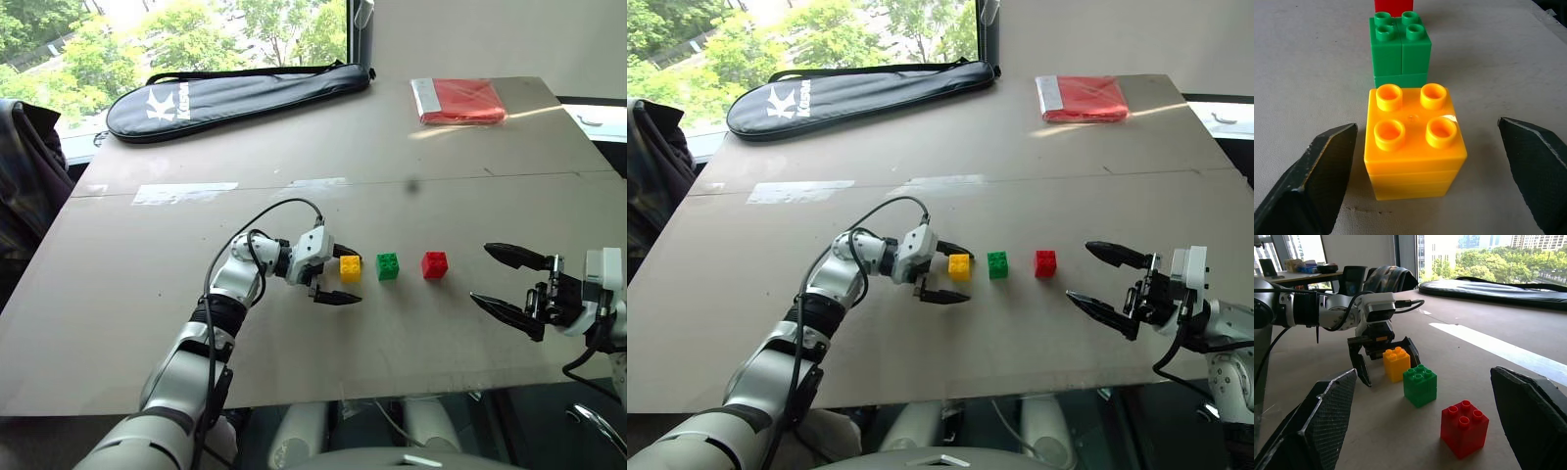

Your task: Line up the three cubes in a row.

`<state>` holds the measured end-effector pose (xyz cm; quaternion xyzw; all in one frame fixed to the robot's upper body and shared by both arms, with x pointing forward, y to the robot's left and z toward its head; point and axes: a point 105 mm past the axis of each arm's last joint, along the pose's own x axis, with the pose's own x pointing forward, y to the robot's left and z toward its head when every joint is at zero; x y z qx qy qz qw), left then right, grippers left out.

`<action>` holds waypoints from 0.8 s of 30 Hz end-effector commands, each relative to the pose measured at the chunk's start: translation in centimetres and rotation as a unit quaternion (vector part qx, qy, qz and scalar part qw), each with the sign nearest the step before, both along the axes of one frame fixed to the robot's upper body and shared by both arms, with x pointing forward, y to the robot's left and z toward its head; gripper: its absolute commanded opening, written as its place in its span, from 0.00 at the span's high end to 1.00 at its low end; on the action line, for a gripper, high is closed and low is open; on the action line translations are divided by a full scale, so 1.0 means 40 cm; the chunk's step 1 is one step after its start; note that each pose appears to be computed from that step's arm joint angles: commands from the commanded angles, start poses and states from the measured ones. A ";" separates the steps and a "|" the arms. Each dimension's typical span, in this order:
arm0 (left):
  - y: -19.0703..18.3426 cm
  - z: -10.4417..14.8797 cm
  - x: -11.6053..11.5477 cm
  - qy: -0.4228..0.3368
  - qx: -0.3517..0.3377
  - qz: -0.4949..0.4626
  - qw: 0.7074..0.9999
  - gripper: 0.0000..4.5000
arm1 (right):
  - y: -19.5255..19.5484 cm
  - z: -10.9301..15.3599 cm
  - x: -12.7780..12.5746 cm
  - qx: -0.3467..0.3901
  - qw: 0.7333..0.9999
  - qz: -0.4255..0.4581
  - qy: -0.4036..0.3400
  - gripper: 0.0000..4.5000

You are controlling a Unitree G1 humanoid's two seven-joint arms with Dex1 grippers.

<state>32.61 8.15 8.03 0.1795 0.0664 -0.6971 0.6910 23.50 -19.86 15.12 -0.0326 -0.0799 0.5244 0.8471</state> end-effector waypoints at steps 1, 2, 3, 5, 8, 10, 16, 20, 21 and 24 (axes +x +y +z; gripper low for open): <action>0.017 0.022 0.013 -0.015 -0.011 0.024 1.000 0.01 | -0.014 0.019 -0.005 -0.008 1.000 -0.003 -0.016 0.00; 0.026 0.037 0.016 -0.020 -0.021 0.032 0.999 0.01 | -0.017 0.018 -0.006 -0.010 1.000 -0.004 -0.014 0.00; 0.035 0.052 0.017 -0.024 -0.030 0.037 0.999 0.01 | -0.019 0.017 -0.007 -0.011 1.000 -0.005 -0.013 0.00; 0.062 0.084 0.008 -0.030 -0.045 0.045 0.998 0.01 | -0.027 0.014 -0.010 -0.015 1.000 -0.007 -0.010 0.00; 0.106 0.151 -0.036 -0.018 -0.086 0.053 0.995 0.01 | -0.041 0.003 -0.017 -0.019 1.000 -0.013 -0.002 0.00; 0.133 0.176 -0.081 0.001 -0.105 0.057 0.993 0.01 | -0.047 -0.006 -0.019 -0.022 1.000 -0.013 0.003 0.00; 0.223 0.123 -0.175 0.042 -0.072 0.166 0.983 0.01 | -0.061 -0.027 -0.008 -0.021 1.000 -0.017 0.010 0.00; 0.270 0.061 -0.180 0.024 -0.031 0.278 0.960 0.01 | -0.086 -0.056 0.003 -0.010 0.999 -0.039 0.030 0.00; 0.276 0.040 -0.191 0.022 -0.026 0.302 0.953 0.01 | -0.098 -0.073 0.004 -0.013 0.998 -0.047 0.039 0.00; 0.269 -0.003 -0.227 0.030 -0.027 0.347 0.937 0.01 | -0.133 -0.120 0.010 -0.030 0.995 -0.081 0.058 0.00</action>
